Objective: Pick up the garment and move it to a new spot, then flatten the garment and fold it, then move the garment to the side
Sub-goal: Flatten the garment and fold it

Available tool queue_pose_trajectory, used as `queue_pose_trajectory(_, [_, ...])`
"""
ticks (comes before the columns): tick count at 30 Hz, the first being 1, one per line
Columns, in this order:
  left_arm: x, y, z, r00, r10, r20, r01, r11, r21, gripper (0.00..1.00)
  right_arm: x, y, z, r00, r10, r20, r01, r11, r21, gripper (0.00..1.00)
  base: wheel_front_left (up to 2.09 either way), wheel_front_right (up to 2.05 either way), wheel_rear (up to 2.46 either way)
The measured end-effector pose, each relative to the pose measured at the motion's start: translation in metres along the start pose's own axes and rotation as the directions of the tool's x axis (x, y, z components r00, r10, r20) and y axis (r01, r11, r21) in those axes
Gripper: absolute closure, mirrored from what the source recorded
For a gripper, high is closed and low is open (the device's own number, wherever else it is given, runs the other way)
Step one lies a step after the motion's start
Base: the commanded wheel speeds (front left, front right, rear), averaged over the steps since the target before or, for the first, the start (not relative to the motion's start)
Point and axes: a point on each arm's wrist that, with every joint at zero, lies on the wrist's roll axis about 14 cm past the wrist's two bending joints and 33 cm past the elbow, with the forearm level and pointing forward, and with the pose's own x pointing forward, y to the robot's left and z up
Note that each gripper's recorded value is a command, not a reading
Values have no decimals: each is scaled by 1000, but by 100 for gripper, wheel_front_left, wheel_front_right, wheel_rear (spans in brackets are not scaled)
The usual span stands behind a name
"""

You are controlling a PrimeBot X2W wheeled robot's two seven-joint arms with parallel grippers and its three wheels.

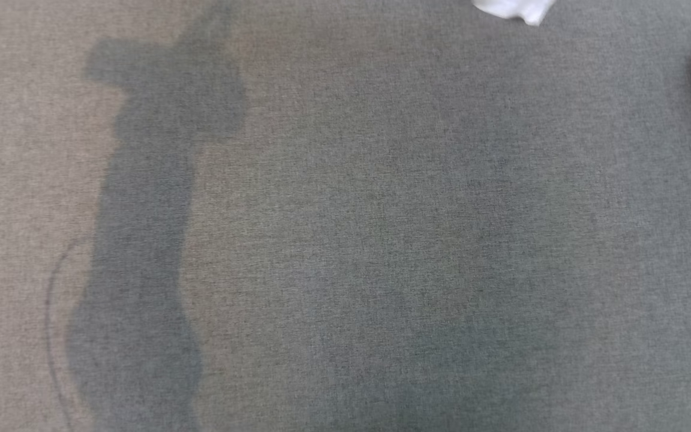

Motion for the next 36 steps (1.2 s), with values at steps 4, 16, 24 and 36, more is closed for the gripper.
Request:
queue_pose_trajectory(4, [-10, 3, -48, 991, 32, -127, -40, 997, -60, 100, -18, -16, -53, 988, -58, -143, 59, 998, 1, 100, 0, 0, 0])
queue_pose_trajectory(16, [-123, -18, -213, 818, 38, -574, -157, 975, -159, 100, -163, -49, -232, 801, -213, -559, 338, 932, 129, 100, 0, 0, 0])
queue_pose_trajectory(24, [-203, -34, -243, 733, 41, -679, -260, 939, -224, 100, -282, -56, -262, 663, -266, -700, 487, 863, 134, 100, 0, 0, 0])
queue_pose_trajectory(36, [-262, -52, -194, 778, 28, -627, -219, 949, -229, 100, -385, -13, -207, 640, -221, -736, 542, 809, 228, 100, 0, 0, 0])
